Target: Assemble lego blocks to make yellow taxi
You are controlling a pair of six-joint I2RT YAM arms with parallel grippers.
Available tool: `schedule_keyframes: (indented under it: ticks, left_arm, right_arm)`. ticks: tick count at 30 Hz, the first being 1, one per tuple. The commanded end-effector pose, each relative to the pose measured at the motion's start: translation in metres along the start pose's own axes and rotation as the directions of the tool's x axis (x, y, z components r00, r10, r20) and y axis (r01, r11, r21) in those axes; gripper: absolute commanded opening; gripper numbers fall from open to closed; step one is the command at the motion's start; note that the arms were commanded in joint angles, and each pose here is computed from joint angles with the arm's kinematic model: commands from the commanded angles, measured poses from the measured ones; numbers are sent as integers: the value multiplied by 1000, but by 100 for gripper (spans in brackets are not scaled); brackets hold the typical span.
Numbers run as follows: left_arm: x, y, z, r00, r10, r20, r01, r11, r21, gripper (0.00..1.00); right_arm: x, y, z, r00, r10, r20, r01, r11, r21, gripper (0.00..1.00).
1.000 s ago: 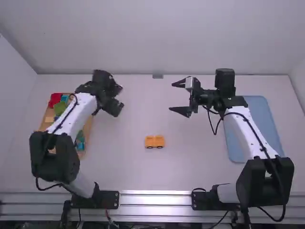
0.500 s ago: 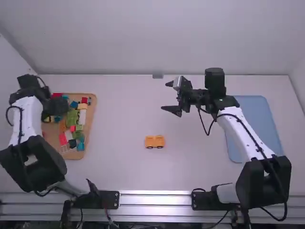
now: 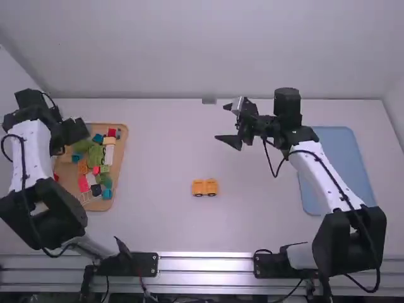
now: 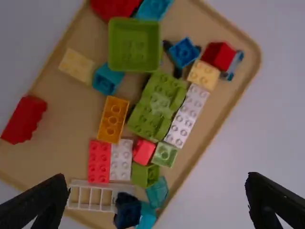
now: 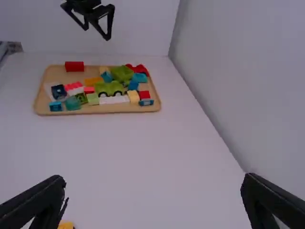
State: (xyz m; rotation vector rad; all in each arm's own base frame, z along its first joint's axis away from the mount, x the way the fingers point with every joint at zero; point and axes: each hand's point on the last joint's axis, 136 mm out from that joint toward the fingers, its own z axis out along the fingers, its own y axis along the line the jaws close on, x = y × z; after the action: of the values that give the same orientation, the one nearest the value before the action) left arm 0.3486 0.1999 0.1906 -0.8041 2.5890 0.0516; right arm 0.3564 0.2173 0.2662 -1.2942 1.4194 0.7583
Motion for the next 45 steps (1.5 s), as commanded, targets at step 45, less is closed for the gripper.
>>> schedule_keyframes:
  ticks: [45]
  left_arm:
    - [-50, 66, 78, 951, -256, -175, 233, 962, -140, 99]
  right_arm:
    - [-4, -1, -1, 1000, 21, -2, -21, 1000, -7, 99]
